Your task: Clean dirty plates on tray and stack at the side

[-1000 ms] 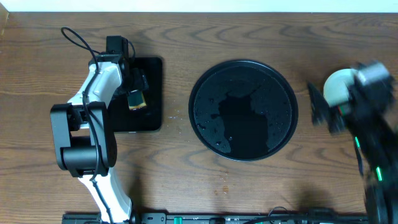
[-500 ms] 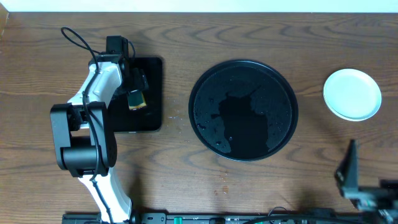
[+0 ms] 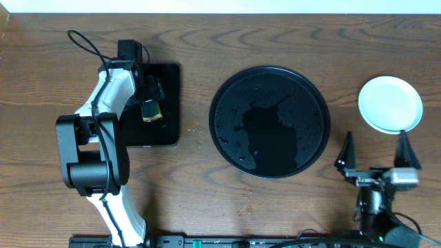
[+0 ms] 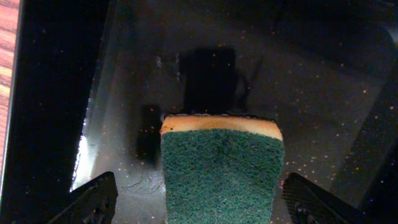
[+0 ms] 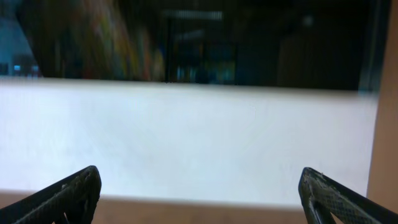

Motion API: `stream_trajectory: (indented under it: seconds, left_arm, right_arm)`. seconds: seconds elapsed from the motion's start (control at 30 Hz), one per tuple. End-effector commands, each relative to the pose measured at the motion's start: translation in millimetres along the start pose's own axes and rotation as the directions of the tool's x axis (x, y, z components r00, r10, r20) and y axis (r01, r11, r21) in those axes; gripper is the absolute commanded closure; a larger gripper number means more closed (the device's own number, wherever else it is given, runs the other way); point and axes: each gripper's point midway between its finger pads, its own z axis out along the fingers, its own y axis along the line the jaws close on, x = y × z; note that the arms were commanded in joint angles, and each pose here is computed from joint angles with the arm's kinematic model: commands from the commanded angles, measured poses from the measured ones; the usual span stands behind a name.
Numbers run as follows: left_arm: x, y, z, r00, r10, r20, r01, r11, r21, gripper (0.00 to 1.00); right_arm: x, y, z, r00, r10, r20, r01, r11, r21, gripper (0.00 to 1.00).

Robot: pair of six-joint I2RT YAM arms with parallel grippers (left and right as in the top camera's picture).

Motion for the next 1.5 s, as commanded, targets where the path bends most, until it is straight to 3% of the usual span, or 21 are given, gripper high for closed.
stream_trajectory:
  seconds: [0.0,0.47,0.63,1.47]
  left_arm:
    - [0.4,4.4,1.1,1.0,0.003,-0.001,-0.003,1.0,-0.011,0.14]
    - [0.5,4.5,1.1,1.0,0.003,-0.002,-0.003,1.0,-0.012,0.14]
    - [0.5,4.5,1.1,1.0,0.003,-0.002,-0.003,1.0,-0.012,0.14]
    - [0.4,4.4,1.1,1.0,0.003,-0.001,-0.003,1.0,-0.011,0.14]
  right_arm:
    - [28.7,0.2,-1.1,0.997,0.058,-0.05,-0.057,0.998,0.005,0.01]
    - [94.2,-0.9,-9.2,0.969,0.062,-0.24,-0.059,0.998,0.02,0.01]
    - [134.8,-0.7,-23.2,0.912,0.068,-0.405,-0.061,0.998,0.031,0.01]
    - [133.4,-0.7,-22.5,0.914,0.067,-0.399,-0.06,0.998,0.03,0.01]
